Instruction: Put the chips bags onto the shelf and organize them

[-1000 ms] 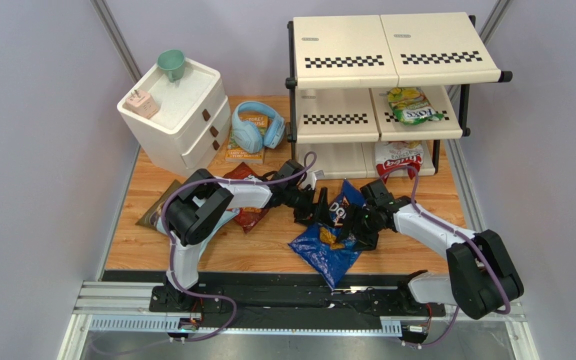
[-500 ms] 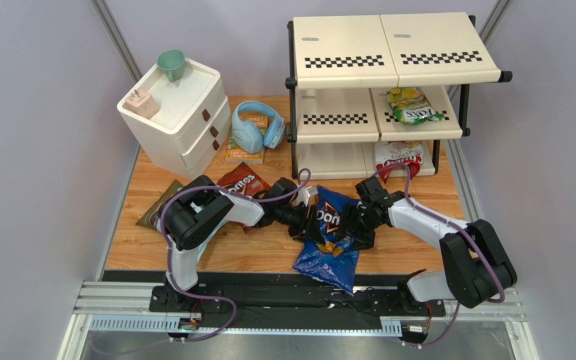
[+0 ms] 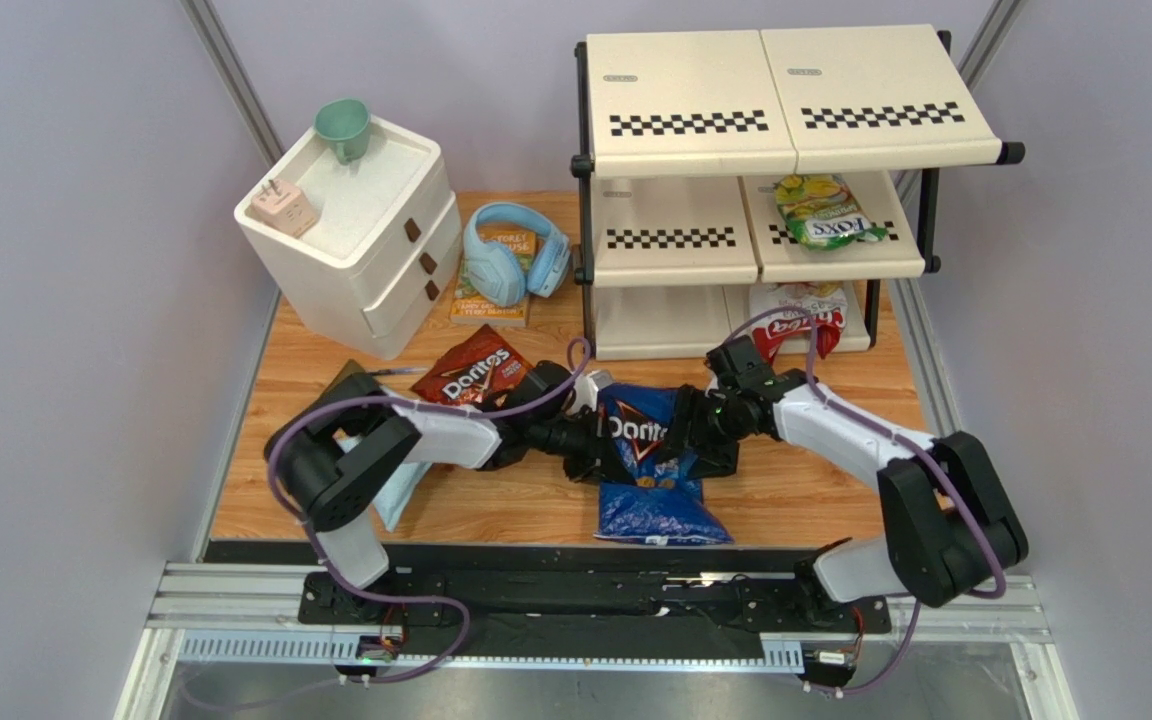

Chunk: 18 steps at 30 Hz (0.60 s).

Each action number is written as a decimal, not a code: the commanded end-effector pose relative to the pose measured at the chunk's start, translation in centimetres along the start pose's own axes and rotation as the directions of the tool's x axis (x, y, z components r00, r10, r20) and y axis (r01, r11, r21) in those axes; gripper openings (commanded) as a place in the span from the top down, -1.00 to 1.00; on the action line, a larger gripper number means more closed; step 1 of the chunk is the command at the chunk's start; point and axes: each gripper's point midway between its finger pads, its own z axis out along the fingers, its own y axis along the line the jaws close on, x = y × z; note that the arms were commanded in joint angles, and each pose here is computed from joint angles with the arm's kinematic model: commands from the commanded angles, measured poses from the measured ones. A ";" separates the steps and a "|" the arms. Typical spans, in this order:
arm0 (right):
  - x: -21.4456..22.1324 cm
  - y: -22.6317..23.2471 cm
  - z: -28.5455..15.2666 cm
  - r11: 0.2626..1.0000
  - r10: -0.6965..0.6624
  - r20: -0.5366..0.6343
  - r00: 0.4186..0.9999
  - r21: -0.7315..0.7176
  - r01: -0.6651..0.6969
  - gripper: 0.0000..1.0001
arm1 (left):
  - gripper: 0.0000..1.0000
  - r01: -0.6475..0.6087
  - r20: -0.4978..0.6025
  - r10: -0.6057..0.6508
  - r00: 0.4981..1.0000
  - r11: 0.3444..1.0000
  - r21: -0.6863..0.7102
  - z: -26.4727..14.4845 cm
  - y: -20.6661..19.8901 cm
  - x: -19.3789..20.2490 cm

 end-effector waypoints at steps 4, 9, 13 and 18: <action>-3.1 2.7 -6.4 0.996 0.024 0.210 0.977 -0.088 -0.006 -0.33 | 1.00 0.071 0.194 -0.049 0.980 0.991 -0.110 -3.6 -2.0 -1.5; -2.0 2.5 -10.0 0.996 0.065 0.250 0.966 -0.080 -0.046 -0.39 | 1.00 0.134 0.240 -0.084 0.967 0.971 -0.199 -4.6 -0.4 -1.4; 0.0 2.6 -11.2 0.986 0.127 0.219 0.968 -0.133 -0.099 -0.41 | 1.00 0.179 0.312 -0.093 0.945 0.949 -0.259 -5.9 0.8 -1.7; 3.8 3.0 -10.2 0.949 0.236 0.046 0.971 -0.227 -0.220 -0.43 | 1.00 0.215 0.447 -0.065 0.892 0.932 -0.292 -7.8 1.6 -3.1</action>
